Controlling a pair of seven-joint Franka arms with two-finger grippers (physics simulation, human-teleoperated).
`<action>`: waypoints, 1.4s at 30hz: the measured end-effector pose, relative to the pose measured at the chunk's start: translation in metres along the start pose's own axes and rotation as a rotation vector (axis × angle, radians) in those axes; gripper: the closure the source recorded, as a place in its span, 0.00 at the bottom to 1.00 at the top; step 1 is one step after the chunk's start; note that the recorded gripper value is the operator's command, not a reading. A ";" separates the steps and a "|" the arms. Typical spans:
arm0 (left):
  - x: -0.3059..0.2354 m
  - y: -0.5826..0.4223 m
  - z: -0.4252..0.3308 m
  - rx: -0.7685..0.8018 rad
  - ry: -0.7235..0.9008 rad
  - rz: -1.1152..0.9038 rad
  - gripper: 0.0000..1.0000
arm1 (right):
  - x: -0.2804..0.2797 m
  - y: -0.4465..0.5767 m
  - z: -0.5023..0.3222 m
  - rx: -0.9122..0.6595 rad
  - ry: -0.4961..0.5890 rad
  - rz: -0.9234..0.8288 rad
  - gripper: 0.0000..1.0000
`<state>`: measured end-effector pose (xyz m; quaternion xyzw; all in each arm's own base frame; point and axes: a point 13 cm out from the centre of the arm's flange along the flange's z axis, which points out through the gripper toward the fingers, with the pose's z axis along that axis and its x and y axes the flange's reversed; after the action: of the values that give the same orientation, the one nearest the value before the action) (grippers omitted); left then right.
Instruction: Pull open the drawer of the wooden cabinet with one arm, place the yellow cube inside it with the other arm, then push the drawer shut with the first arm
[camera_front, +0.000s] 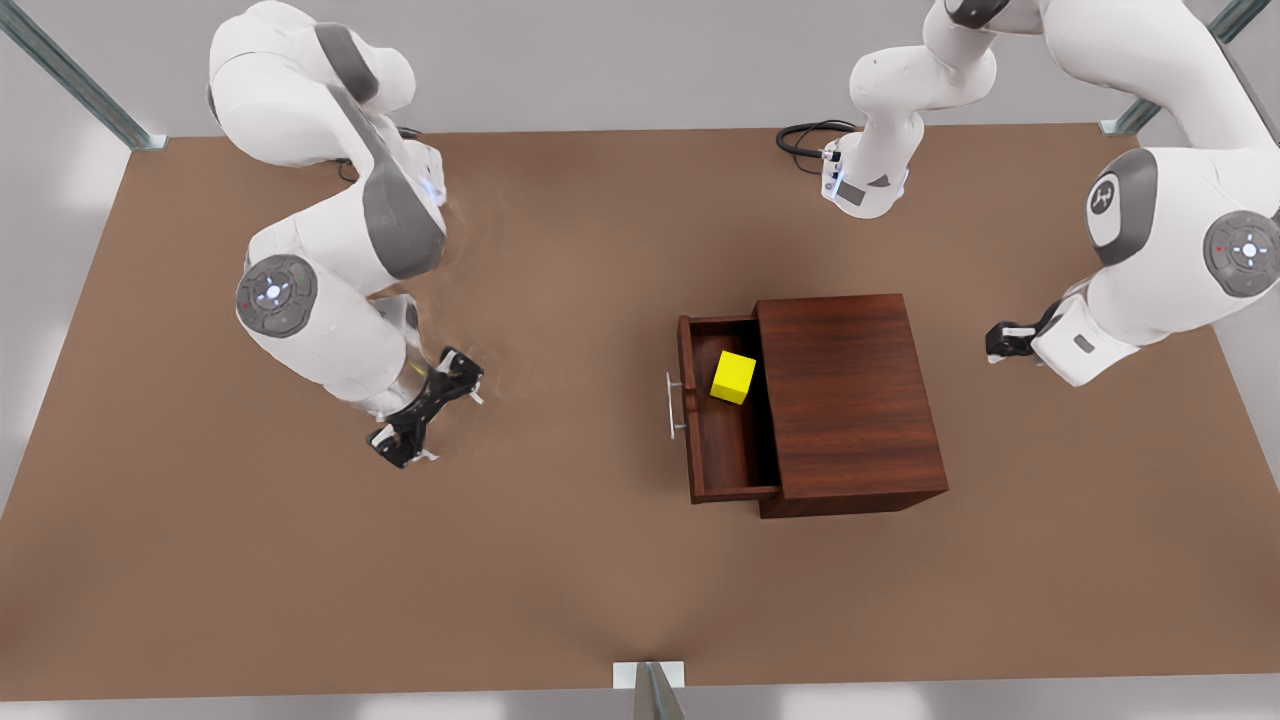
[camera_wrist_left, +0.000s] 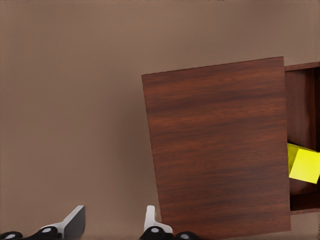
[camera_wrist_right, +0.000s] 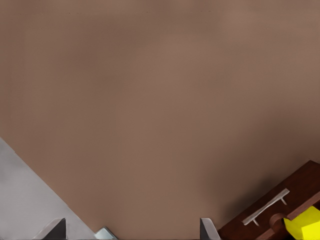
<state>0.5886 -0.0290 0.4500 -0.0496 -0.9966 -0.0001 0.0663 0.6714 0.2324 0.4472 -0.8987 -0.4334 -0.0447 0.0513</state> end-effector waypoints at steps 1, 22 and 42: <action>-0.002 -0.011 -0.003 -0.003 -0.007 0.013 1.00 | -0.079 0.051 0.004 -0.004 -0.086 -0.002 0.00; 0.026 -0.363 0.017 0.048 -0.113 -0.825 1.00 | -0.303 0.036 0.059 0.383 -0.197 -1.426 0.00; -0.044 -0.465 0.161 0.219 -0.272 -1.720 1.00 | -0.303 0.034 0.060 0.468 -0.098 -1.922 0.00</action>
<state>0.5649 -0.4946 0.2879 0.7259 -0.6821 0.0515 -0.0718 0.5118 -0.0154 0.3485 -0.1328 -0.9779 0.0567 0.1515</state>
